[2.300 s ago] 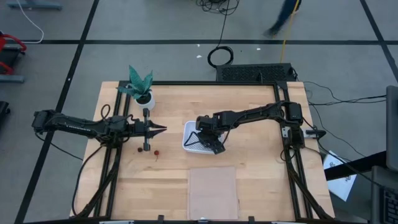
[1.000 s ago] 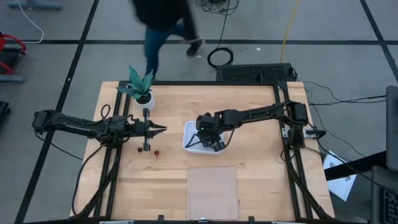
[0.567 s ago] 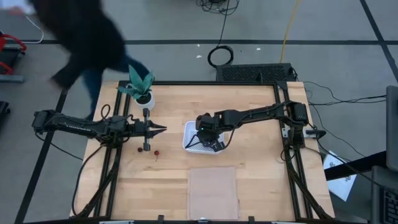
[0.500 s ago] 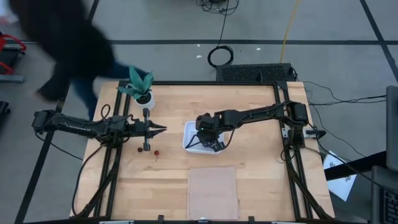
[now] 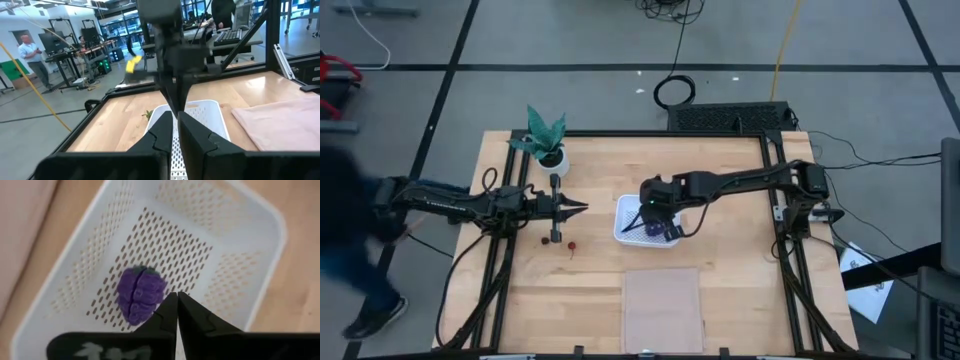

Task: Pick and placing Produce into tupperware
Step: Put the red cherry into the white bin

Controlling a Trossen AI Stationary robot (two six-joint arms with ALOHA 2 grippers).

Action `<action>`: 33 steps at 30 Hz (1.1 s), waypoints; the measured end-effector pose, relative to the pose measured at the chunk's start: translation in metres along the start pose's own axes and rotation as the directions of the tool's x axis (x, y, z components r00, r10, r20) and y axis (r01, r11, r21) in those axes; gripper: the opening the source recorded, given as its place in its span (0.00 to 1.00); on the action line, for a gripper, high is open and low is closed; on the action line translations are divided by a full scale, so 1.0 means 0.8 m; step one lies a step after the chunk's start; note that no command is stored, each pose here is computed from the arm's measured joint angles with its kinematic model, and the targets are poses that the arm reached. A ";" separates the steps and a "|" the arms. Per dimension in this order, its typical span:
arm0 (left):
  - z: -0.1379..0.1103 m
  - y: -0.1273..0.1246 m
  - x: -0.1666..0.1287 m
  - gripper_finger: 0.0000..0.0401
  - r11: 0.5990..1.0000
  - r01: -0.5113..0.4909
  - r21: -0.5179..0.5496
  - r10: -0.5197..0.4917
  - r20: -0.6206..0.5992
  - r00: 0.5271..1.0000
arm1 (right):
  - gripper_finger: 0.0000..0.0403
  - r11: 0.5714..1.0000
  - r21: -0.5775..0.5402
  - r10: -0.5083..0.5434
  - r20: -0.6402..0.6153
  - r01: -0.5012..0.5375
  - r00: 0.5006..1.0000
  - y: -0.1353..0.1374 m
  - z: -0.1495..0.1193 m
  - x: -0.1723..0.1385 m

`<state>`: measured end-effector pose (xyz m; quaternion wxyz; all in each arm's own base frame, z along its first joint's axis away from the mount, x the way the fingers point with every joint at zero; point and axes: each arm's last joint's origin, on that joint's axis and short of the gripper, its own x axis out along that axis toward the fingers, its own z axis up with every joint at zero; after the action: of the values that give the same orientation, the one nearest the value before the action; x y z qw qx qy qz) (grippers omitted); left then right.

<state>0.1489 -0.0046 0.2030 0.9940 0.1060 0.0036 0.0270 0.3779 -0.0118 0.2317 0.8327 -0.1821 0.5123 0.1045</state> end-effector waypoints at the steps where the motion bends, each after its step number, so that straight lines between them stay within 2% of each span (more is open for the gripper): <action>1: 0.000 0.000 0.000 0.08 1.000 0.000 0.000 0.000 -0.001 1.000 | 0.00 1.000 0.006 -0.010 0.020 0.010 1.000 -0.001 0.002 -0.006; 9: 0.000 0.000 0.000 0.08 1.000 0.000 -0.004 0.000 -0.001 1.000 | 0.00 0.995 0.056 -0.089 0.188 0.080 0.978 -0.006 0.007 -0.078; 12: 0.000 0.000 0.000 0.08 1.000 0.000 -0.004 0.000 -0.001 1.000 | 0.00 0.994 0.085 -0.085 0.284 0.063 0.955 -0.010 0.005 -0.109; 15: 0.000 0.000 0.000 0.08 1.000 0.000 -0.004 0.000 -0.001 1.000 | 0.00 0.992 0.117 -0.093 0.355 0.055 0.930 -0.014 -0.003 -0.137; 23: 0.000 0.000 0.000 0.08 1.000 0.000 -0.004 0.000 -0.002 1.000 | 0.00 0.962 0.247 -0.225 0.486 0.114 0.844 -0.019 -0.043 -0.195; 26: 0.000 0.000 0.000 0.08 1.000 0.000 -0.004 0.000 -0.001 1.000 | 0.00 0.951 0.289 -0.255 0.525 0.112 0.812 -0.013 -0.062 -0.207; 33: 0.000 0.000 0.000 0.08 1.000 -0.008 0.000 0.008 -0.002 1.000 | 0.00 0.943 0.333 -0.215 0.636 -0.012 0.741 0.009 -0.096 -0.203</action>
<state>0.1489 -0.0044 0.2029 0.9939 0.1060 0.0043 0.0313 0.2391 -0.0349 0.3436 0.9825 -0.0255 0.1817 0.0329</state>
